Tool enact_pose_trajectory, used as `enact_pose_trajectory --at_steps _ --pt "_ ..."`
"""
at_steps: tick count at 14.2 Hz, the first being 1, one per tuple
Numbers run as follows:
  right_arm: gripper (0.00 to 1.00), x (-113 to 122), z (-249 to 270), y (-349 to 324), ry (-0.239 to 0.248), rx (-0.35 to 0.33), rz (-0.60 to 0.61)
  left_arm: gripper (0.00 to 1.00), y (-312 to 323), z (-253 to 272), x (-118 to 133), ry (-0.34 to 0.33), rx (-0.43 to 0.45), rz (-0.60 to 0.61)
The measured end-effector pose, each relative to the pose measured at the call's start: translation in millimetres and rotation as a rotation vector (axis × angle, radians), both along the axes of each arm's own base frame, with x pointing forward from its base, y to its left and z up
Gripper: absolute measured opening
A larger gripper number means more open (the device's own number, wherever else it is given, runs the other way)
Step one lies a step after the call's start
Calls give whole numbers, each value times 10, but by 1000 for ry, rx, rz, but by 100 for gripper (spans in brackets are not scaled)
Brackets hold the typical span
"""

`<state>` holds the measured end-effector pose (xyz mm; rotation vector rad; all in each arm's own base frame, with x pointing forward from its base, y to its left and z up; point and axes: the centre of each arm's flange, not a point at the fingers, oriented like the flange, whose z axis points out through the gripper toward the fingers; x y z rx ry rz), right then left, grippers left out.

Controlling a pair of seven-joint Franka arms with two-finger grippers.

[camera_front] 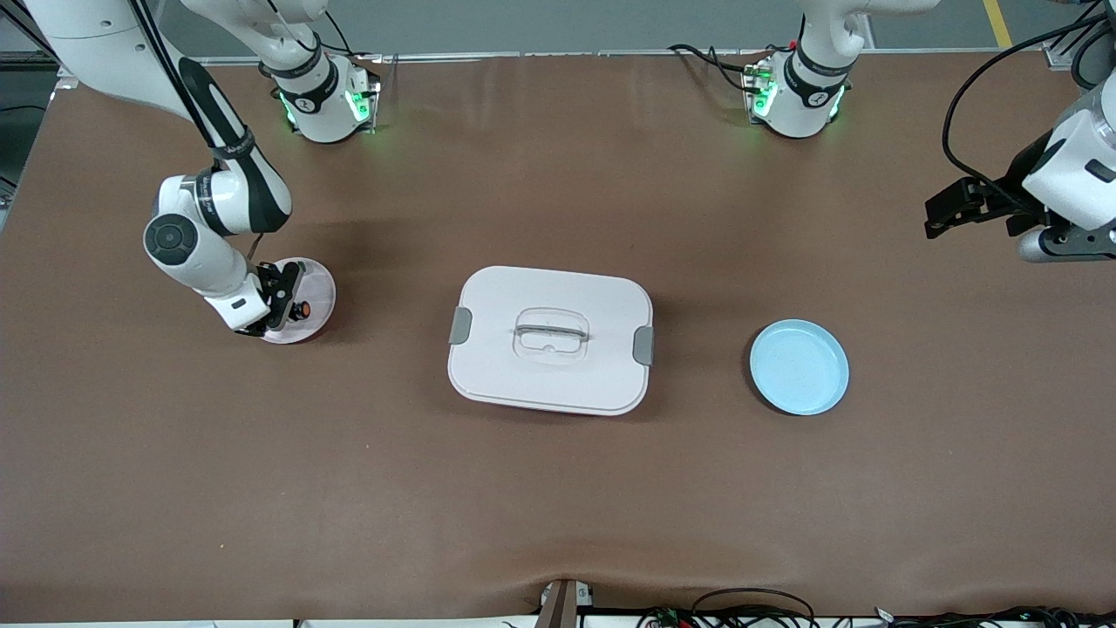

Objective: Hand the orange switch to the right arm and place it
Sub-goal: 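Lower the orange switch onto the white plate with the right gripper, then open the right gripper to release the switch on the plate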

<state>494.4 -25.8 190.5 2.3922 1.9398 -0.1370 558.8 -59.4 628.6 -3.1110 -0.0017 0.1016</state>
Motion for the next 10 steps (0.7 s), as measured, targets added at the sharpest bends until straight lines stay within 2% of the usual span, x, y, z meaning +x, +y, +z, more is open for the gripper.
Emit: enact_pose_trajectory --at_steps 2,3,10 --pt "94 11 11 -51 -5 -4 -3 100 0 1 1 0 0 0" --pt "100 25 23 -62 -8 -5 -2 100 0 3 1 -1 0 0" --pt "100 116 99 -72 -30 -8 1 100 3 8 3 -2 0 1"
